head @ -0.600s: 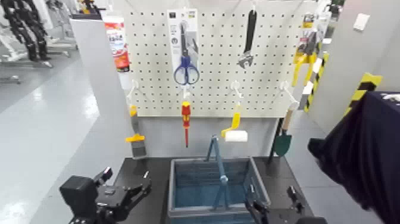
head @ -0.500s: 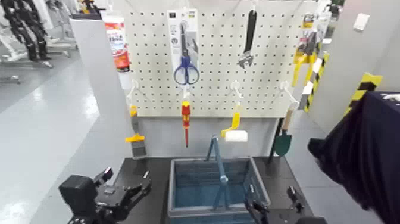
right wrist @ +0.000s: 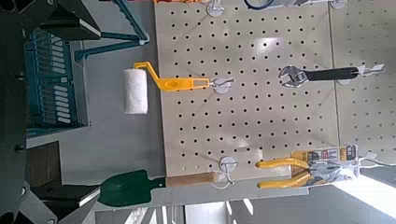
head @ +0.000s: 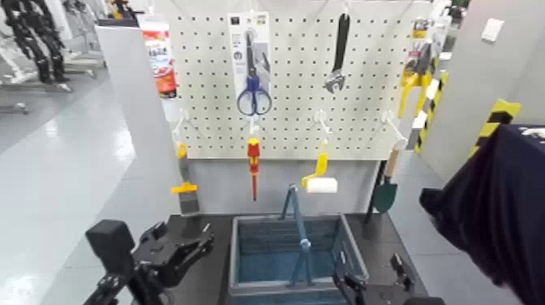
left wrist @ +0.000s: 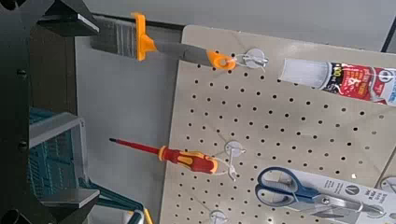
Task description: Grasp the handle of the crate.
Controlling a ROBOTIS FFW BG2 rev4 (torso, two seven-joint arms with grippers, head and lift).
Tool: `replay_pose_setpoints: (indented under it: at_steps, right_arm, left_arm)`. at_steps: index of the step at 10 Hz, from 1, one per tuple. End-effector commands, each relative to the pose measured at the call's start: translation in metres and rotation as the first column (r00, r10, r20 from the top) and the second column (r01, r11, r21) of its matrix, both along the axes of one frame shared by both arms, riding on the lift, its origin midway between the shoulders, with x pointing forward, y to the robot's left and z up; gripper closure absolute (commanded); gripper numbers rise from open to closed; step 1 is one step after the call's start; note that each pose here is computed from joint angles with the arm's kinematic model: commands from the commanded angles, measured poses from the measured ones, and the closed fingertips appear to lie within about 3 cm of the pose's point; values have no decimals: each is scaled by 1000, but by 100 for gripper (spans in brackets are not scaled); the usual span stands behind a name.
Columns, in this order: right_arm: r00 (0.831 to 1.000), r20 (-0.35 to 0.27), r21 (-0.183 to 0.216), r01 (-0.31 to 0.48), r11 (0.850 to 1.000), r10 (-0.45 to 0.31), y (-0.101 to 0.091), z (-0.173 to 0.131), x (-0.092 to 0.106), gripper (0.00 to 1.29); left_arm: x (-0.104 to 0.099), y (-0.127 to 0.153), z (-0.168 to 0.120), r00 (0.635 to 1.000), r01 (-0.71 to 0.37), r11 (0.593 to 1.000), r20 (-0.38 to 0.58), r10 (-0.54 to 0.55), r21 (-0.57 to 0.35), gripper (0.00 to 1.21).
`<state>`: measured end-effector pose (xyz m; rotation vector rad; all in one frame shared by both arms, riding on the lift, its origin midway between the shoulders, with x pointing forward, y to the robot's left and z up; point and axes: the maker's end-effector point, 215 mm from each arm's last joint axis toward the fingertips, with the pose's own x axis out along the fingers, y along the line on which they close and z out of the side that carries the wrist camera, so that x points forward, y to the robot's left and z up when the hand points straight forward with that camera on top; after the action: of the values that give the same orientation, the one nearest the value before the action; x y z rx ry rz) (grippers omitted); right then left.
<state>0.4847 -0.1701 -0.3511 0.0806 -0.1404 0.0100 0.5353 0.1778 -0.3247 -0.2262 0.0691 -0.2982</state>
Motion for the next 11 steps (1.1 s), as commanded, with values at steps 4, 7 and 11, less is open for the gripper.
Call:
replay_pose_setpoints:
  at_steps: [4,7,11]
  right_arm:
    - [1000,-4,4,1,1000,-1,0,-2,0,14]
    - [1000,-6,8,1,1000,-1,1,-4,0,14]
    - [1000,-4,19,-5,1000,5,5,-4,0,14]
  left_arm:
    - [31,-59,1,962,188,929,-130,-240,-319,9]
    - [37,-90,1,910,258,859,-187,-370,-443,9]
    - [47,-140,9,825,306,712,-198,-530,-632,9]
